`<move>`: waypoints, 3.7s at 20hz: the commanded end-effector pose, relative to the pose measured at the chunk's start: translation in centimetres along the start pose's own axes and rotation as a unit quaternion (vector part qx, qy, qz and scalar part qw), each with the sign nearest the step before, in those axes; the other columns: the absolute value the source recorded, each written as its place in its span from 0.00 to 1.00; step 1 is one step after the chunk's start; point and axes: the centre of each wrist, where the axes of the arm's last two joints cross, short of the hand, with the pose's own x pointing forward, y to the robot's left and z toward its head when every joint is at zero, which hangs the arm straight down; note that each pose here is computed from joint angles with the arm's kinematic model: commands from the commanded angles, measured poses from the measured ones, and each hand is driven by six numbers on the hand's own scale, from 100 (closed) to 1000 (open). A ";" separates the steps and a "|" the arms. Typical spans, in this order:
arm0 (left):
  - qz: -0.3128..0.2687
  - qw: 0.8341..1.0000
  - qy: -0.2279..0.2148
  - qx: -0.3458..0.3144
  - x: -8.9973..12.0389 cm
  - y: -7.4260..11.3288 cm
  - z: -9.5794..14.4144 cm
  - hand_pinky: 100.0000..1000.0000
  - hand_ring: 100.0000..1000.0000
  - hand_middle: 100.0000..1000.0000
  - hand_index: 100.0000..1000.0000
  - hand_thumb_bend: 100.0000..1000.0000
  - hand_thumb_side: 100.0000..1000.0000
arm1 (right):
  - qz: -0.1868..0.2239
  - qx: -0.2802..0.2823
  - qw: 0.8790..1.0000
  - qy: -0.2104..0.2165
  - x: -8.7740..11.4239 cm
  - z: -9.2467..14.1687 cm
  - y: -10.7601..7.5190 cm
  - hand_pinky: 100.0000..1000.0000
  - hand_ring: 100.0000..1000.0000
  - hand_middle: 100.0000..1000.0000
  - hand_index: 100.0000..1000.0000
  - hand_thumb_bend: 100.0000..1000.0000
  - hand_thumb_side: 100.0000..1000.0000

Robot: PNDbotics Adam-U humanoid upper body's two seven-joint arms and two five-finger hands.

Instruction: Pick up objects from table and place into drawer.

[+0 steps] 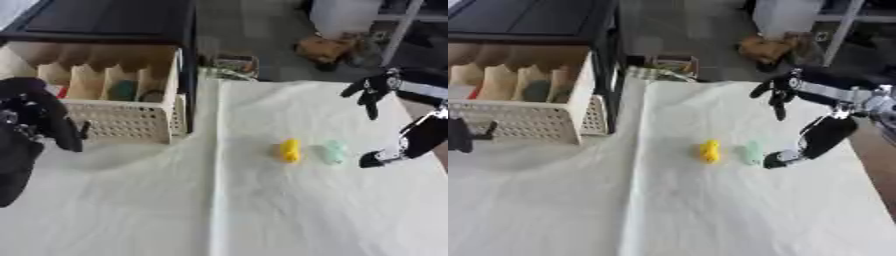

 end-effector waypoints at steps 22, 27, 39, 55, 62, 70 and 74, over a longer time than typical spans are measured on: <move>-0.009 1.000 0.003 -0.006 0.3 -0.1 -0.7 0.36 0.37 0.52 0.72 0.00 0.47 | 0.017 0.000 0.994 0.107 -2.1 -3.2 1.7 0.58 0.59 0.37 0.79 0.66 0.18; -0.009 1.000 0.006 -0.004 0.3 -0.2 -0.7 0.36 0.37 0.52 0.71 0.00 0.48 | 0.014 -0.005 0.992 0.122 -2.6 -3.6 2.4 0.54 0.59 0.37 0.77 0.65 0.18; -0.009 1.000 0.008 -0.005 0.1 -0.4 -0.7 0.36 0.37 0.52 0.71 0.00 0.47 | -0.004 0.002 0.989 0.149 -4.0 -4.1 4.0 0.51 0.58 0.39 0.73 0.63 0.17; -0.011 1.000 0.008 -0.006 0.0 -0.6 -0.7 0.36 0.37 0.52 0.71 0.00 0.47 | -0.021 -0.001 0.984 0.177 -5.5 -4.7 5.0 0.48 0.57 0.40 0.70 0.60 0.19; -0.014 1.000 0.008 -0.007 -0.1 -0.7 -0.7 0.36 0.37 0.52 0.71 0.00 0.46 | -0.019 -0.002 0.982 0.188 -6.2 -4.7 5.3 0.48 0.57 0.42 0.71 0.59 0.19; -0.015 1.000 0.010 -0.007 -0.3 -0.9 -0.6 0.36 0.37 0.52 0.71 0.00 0.46 | -0.019 -0.008 0.979 0.202 -7.3 -4.4 5.5 0.48 0.57 0.42 0.71 0.59 0.19; -0.017 1.000 0.010 -0.009 -0.3 -1.0 -0.7 0.36 0.37 0.52 0.71 0.00 0.45 | -0.020 -0.017 0.978 0.209 -7.6 -4.5 5.5 0.47 0.57 0.40 0.70 0.58 0.17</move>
